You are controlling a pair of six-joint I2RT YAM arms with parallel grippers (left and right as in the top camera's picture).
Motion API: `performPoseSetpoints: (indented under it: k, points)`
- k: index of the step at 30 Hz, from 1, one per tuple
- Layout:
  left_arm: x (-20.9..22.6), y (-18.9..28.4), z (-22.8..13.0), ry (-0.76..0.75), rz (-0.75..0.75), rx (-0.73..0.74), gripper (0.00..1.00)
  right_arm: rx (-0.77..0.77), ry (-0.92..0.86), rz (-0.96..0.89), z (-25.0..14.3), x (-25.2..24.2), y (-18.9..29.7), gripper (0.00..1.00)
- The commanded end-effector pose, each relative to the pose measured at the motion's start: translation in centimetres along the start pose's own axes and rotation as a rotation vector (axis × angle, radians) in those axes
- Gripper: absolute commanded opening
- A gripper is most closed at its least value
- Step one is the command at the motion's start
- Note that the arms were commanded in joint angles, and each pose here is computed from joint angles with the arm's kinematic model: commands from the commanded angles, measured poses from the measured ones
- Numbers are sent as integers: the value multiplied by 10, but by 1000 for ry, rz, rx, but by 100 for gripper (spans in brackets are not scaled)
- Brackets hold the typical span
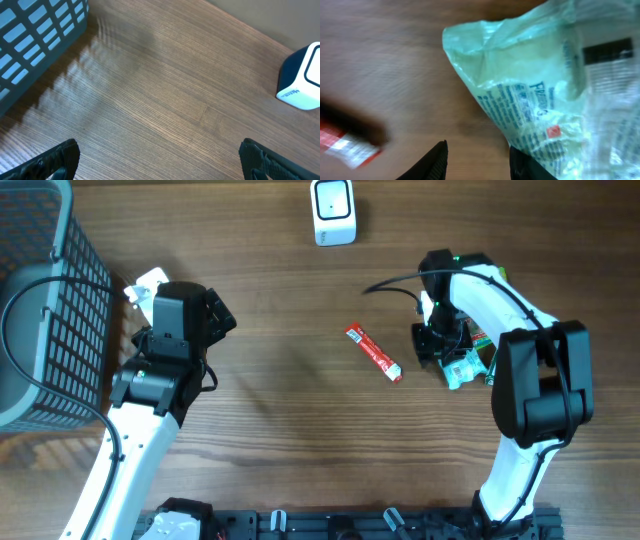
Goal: Scan the item barcode
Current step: 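Move the right gripper to the red Nescafe stick and grasp it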
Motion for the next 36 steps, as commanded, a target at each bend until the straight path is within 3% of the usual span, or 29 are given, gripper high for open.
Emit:
performPoseSetpoints:
  k: [1,4,8,12,17,25,32,36]
  points:
    - [1,0,2,-5,12,-11,100,-95,-39,-148,14,-19,0,41]
    - [1,0,2,-4,12,-11,100,-162,-111,-210,25,-28,2,41]
    - [1,0,2,-5,11,-11,100,-138,-95,-197,21,-25,6,41]
    - [1,0,2,-5,12,-11,100,-57,75,67,5,19,33,45]
    - [1,0,2,-5,12,-11,100,-63,195,231,-13,57,56,48]
    - [1,0,2,-5,12,-11,100,-47,254,122,-26,63,23,39]
    - [1,0,2,-5,12,-11,100,-89,256,134,-20,65,6,37]
    - [1,0,2,-5,12,-11,100,-103,235,145,-18,67,2,29]
Point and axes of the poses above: each gripper's point midway between its finger pads, its own y axis back along the fingers, its own x axis along the line the jaws close on, z = x × y, the point moved 4 cm from there along y, back along the fingers, and after that the axes turned 10 degrees about -y, right-handed, at the moved point
